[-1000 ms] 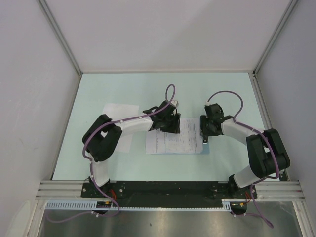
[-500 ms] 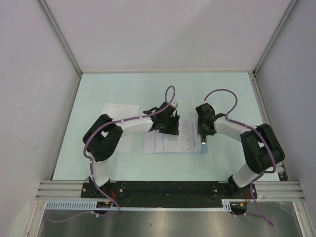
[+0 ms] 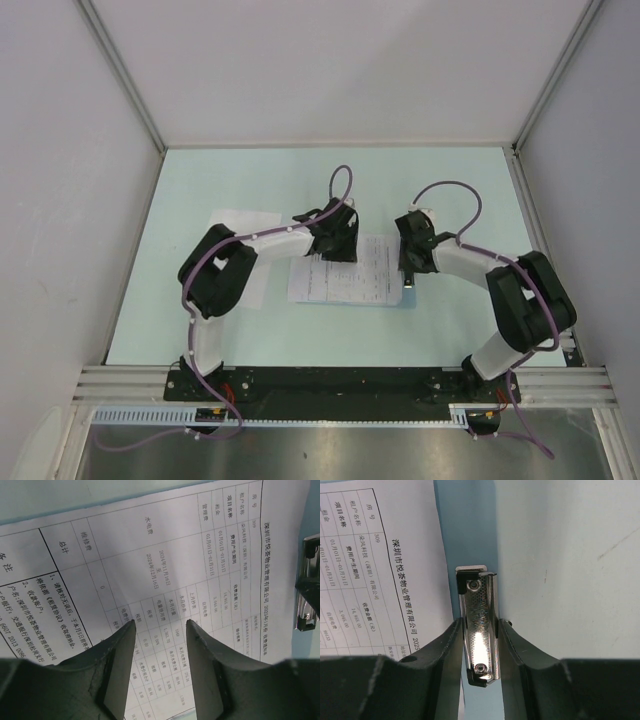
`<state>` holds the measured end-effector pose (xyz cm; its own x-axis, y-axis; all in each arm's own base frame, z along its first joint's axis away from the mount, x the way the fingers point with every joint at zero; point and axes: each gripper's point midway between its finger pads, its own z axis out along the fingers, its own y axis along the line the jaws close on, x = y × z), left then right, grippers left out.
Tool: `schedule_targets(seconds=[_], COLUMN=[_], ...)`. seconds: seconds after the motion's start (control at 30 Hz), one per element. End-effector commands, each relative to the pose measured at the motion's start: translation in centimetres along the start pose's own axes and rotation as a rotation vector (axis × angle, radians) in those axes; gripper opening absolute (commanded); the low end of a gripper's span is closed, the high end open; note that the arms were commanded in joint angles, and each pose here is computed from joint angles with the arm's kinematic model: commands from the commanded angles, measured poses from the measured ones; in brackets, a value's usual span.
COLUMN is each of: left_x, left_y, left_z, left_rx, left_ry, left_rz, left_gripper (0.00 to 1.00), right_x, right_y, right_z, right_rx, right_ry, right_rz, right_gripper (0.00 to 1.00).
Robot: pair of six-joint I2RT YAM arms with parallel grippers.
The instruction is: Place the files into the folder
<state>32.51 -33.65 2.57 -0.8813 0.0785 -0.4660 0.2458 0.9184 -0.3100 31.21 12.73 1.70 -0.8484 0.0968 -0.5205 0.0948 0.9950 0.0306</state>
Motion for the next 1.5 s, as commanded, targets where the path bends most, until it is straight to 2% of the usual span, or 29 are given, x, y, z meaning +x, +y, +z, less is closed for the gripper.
schedule_targets(seconds=[0.0,0.03,0.07,0.27,0.7,1.0,1.23,1.47], left_x=[1.5,1.8,1.9,2.3,3.7,3.9,3.3,2.8], left_y=[1.8,2.1,2.1,1.9,-0.5,-1.9,-1.1,-0.3], left_z=[1.5,1.7,1.8,2.2,3.0,3.2,2.4,1.3], left_rx=[-0.071,-0.077,-0.078,-0.057,0.014,0.062,0.013,-0.018], left_ry=[0.033,0.040,0.041,0.051,0.113,0.126,0.098,0.057], left_rz=[0.003,0.003,0.005,0.014,0.042,0.025,0.026,0.014], left_gripper=[0.51,0.51,0.50,0.50,0.52,0.52,0.54,0.57], right_x=[4.0,3.3,4.3,3.1,3.0,2.6,2.5,2.9], right_y=[0.3,0.5,0.4,1.3,2.0,0.2,-1.6,-2.1], right_z=[1.1,0.5,0.4,-0.8,-0.8,-0.7,-0.7,-0.4], right_rx=[-0.101,-0.153,-0.219,-0.395,-0.515,-0.424,-0.250,-0.186], right_ry=[0.101,0.075,0.112,0.088,0.084,0.051,0.018,0.031], right_rz=[0.046,0.084,0.121,0.196,0.294,0.296,0.271,0.247], right_gripper=[0.00,0.00,0.00,0.00,0.00,0.00,0.00,0.00])
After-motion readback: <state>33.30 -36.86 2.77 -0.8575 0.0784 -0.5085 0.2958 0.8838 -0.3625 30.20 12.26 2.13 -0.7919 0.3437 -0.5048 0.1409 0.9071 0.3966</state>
